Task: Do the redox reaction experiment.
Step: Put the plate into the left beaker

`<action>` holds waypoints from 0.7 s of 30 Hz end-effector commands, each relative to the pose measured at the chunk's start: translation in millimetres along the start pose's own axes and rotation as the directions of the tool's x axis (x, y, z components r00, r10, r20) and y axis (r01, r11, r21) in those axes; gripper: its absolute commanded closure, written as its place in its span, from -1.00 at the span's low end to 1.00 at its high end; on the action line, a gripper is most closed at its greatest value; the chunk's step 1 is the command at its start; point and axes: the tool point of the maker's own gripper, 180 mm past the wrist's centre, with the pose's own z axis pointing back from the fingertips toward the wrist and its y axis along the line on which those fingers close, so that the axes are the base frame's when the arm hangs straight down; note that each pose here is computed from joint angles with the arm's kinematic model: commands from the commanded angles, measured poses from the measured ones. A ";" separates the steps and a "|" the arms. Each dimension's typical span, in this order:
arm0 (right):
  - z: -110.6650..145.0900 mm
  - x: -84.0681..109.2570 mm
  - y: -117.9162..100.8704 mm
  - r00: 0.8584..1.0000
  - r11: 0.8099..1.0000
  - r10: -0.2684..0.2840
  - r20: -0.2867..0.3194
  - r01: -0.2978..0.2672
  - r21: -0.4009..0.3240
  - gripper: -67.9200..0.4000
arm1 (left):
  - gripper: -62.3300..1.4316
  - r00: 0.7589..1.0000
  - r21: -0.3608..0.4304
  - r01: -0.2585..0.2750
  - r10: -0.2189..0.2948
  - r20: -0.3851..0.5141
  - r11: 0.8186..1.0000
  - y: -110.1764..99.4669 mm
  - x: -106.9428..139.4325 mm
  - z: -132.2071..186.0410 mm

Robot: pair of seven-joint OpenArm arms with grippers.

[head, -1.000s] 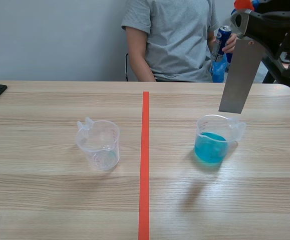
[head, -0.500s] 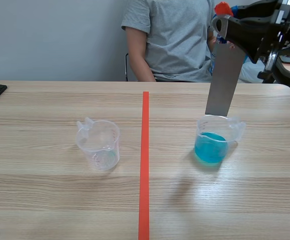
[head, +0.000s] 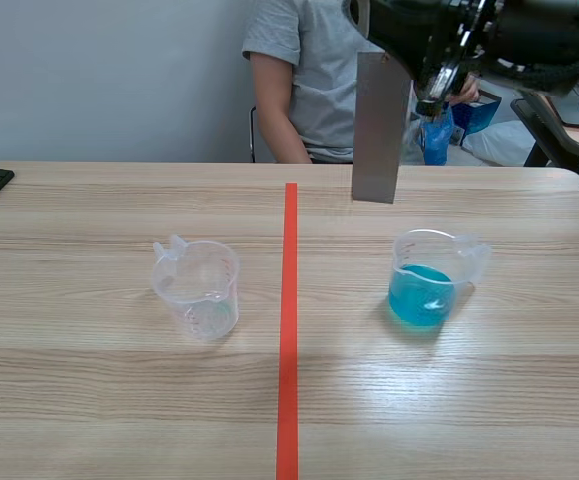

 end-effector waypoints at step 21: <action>-114.7 27.7 60.2 0.995 0.993 0.005 0.103 -0.016 0.113 0.94 | 0.82 1.000 -0.012 0.001 0.000 0.018 1.000 -2.6 5.0 0.0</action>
